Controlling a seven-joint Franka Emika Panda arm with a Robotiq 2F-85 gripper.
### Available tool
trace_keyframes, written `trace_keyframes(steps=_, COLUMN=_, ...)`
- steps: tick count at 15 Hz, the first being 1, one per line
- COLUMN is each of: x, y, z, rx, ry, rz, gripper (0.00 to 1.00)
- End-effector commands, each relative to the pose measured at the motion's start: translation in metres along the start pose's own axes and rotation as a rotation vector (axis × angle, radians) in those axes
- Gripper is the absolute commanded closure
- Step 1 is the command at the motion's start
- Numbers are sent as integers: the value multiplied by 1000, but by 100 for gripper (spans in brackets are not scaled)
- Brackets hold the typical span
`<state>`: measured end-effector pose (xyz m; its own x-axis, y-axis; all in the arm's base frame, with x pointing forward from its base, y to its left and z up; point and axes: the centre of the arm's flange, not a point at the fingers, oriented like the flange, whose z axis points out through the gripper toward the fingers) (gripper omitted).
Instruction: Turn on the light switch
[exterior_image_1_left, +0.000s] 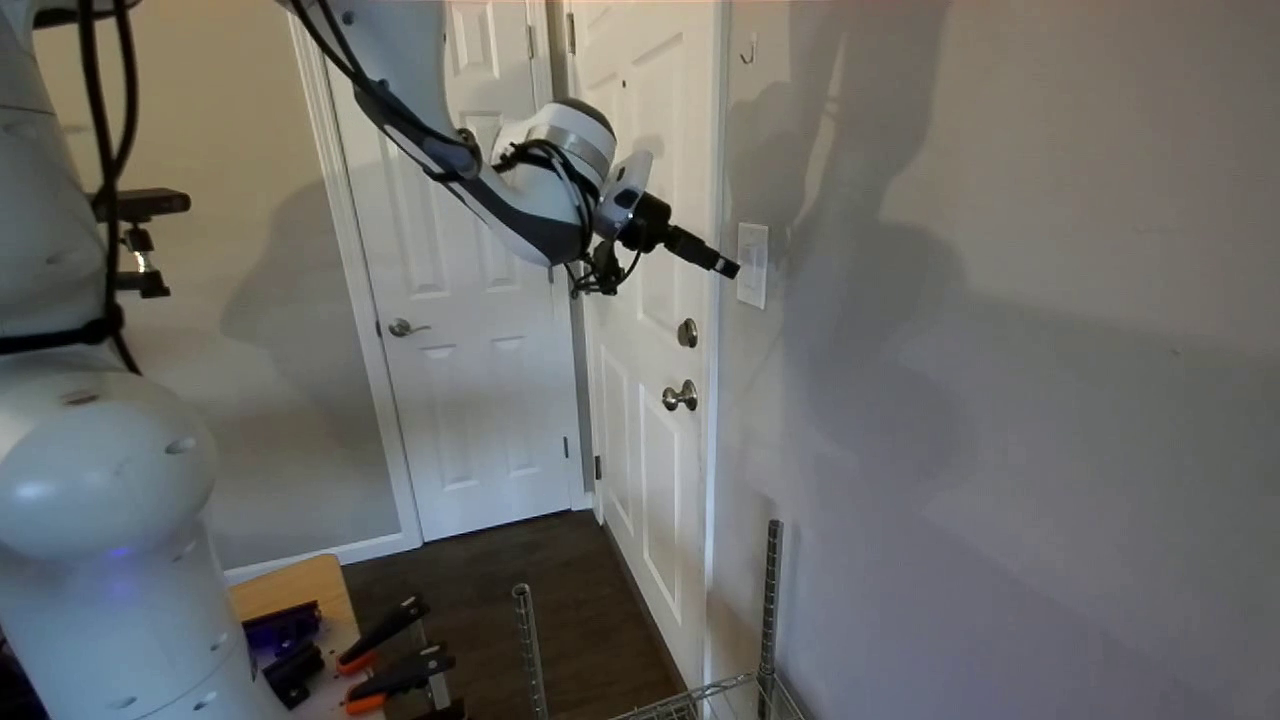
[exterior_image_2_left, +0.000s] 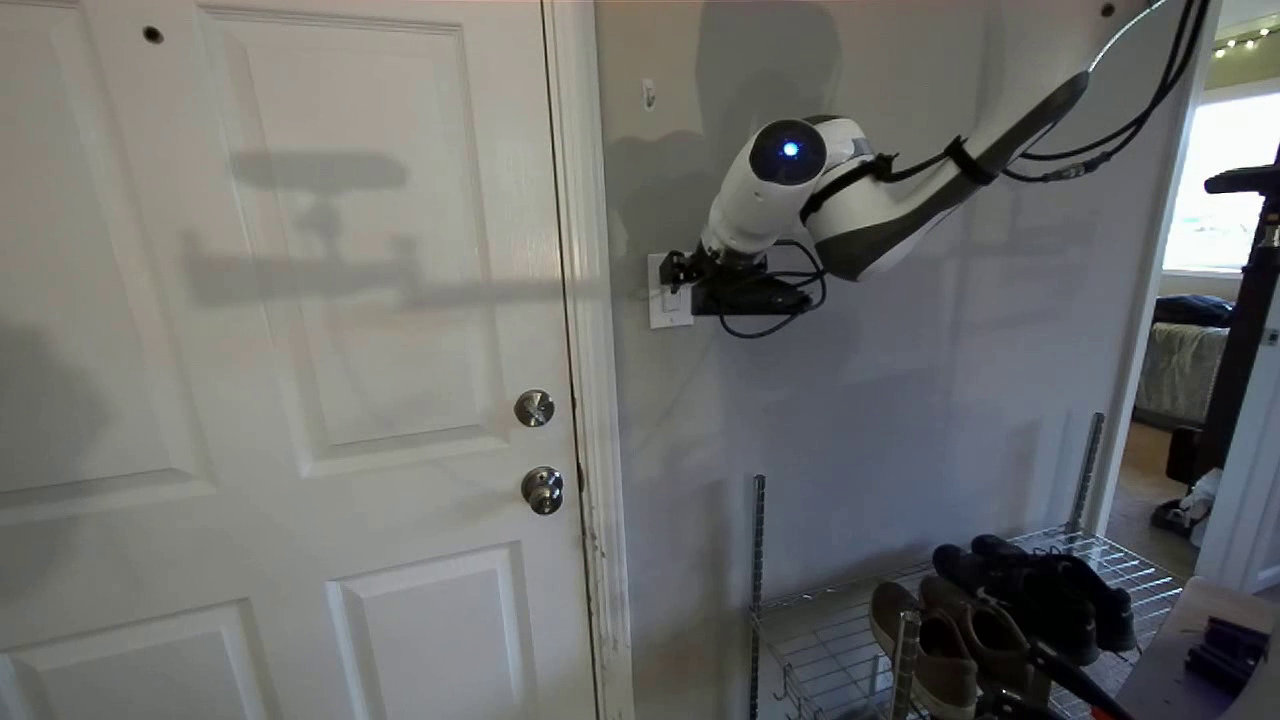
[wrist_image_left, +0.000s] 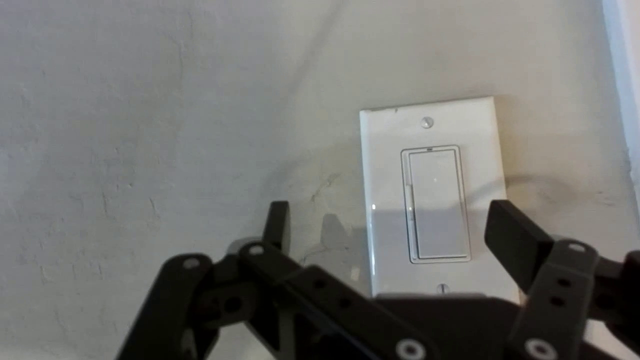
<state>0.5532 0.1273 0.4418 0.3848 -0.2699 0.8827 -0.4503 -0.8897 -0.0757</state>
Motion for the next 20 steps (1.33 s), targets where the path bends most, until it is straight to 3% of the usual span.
trace_keyframes(steps=1, x=13, y=-9, z=18, rx=-9, ry=31, rz=-40, gripper=0)
trace_keyframes(steps=10, x=25, y=5, z=35, rx=-56, ry=55, rz=-30, gripper=0)
trace_keyframes(steps=20, x=47, y=-15, z=69, rx=-58, ry=66, rz=-44, gripper=0)
